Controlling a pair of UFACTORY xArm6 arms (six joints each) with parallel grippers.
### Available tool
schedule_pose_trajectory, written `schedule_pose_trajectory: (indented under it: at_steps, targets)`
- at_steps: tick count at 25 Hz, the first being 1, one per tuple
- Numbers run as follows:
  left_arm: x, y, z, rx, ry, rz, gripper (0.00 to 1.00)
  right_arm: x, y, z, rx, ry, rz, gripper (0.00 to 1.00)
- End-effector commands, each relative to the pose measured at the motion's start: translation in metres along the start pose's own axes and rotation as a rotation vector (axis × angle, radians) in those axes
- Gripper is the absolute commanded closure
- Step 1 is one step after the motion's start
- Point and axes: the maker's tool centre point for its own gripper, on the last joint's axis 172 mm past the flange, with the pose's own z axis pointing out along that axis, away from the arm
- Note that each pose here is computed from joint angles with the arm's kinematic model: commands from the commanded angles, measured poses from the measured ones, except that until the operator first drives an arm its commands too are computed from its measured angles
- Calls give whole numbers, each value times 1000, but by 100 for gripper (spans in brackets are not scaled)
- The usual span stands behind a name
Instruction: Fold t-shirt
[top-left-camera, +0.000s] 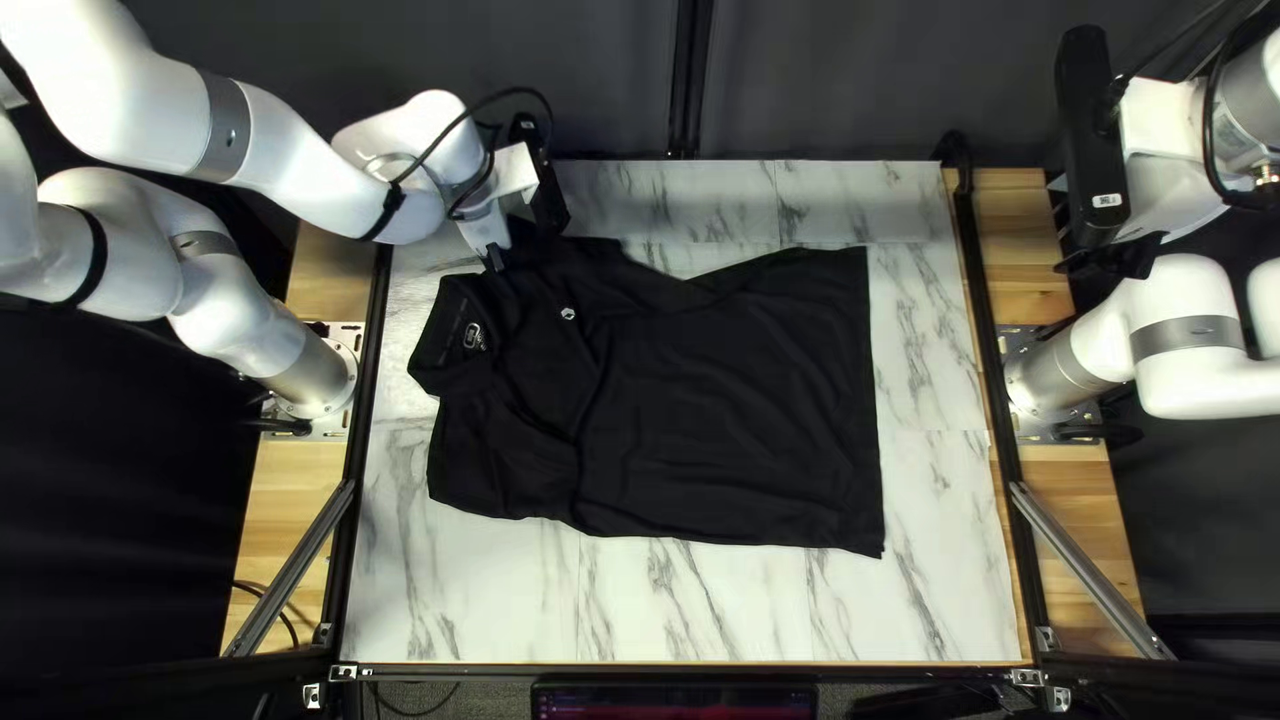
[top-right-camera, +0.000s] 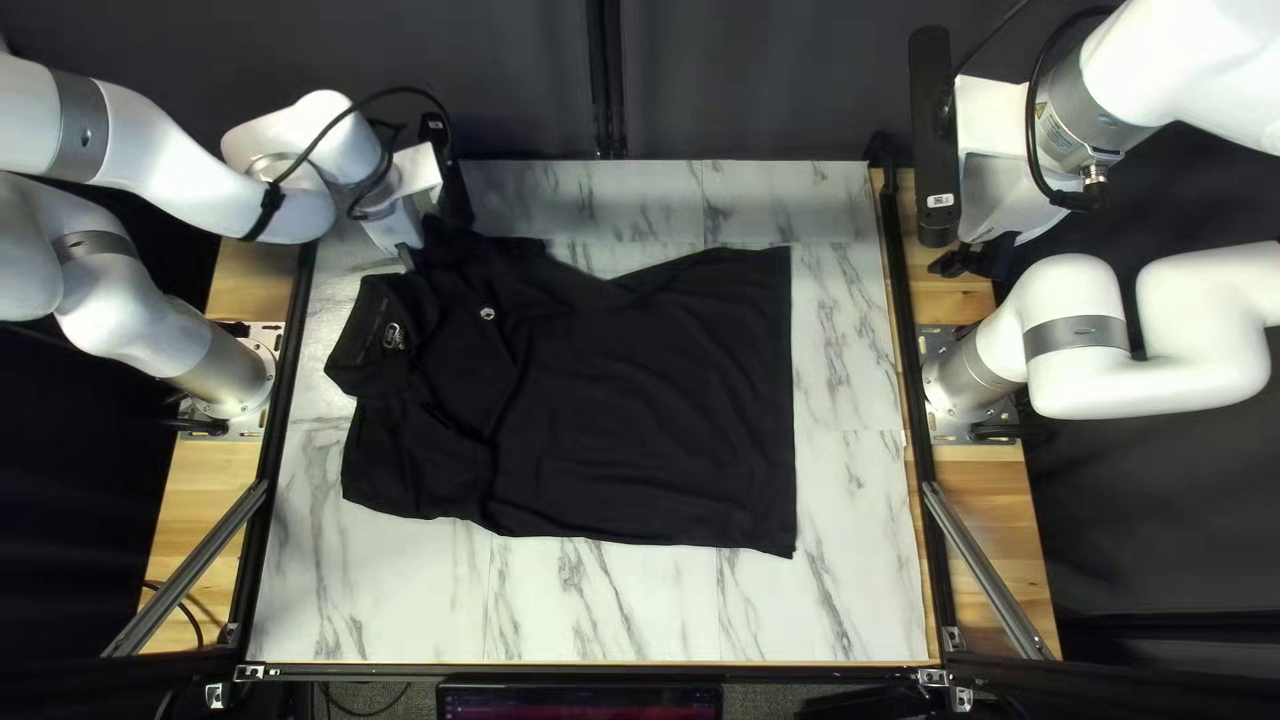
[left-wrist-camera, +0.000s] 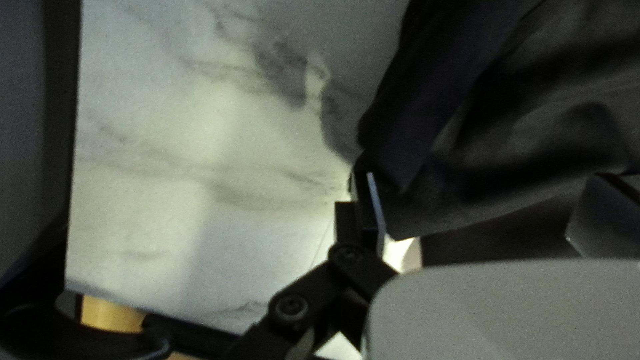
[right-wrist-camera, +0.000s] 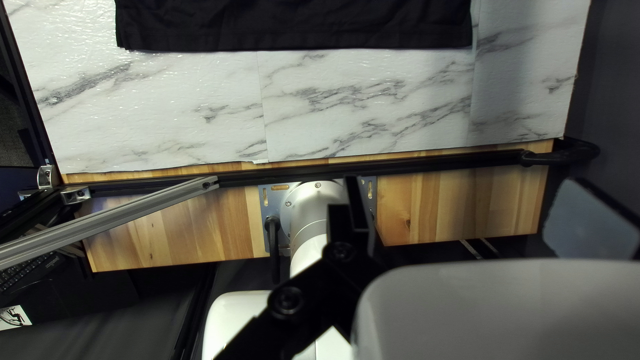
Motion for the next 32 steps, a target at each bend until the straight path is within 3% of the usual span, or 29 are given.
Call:
schedule_pose_trajectory:
  at_steps: [1, 10, 21, 32]
  targets:
    - [6, 12, 3, -36, 17, 12, 0, 0, 0, 0, 0, 0, 0, 0]
    - [14, 12, -2, -96, 73, 0, 0, 0, 0, 0, 0, 0, 0, 0]
    - [5, -4, 4, -41, 39, -32, 0, 0, 0, 0, 0, 0, 0, 0]
    - [24, -7, 8, -101, 84, -47, 0, 0, 0, 0, 0, 0, 0, 0]
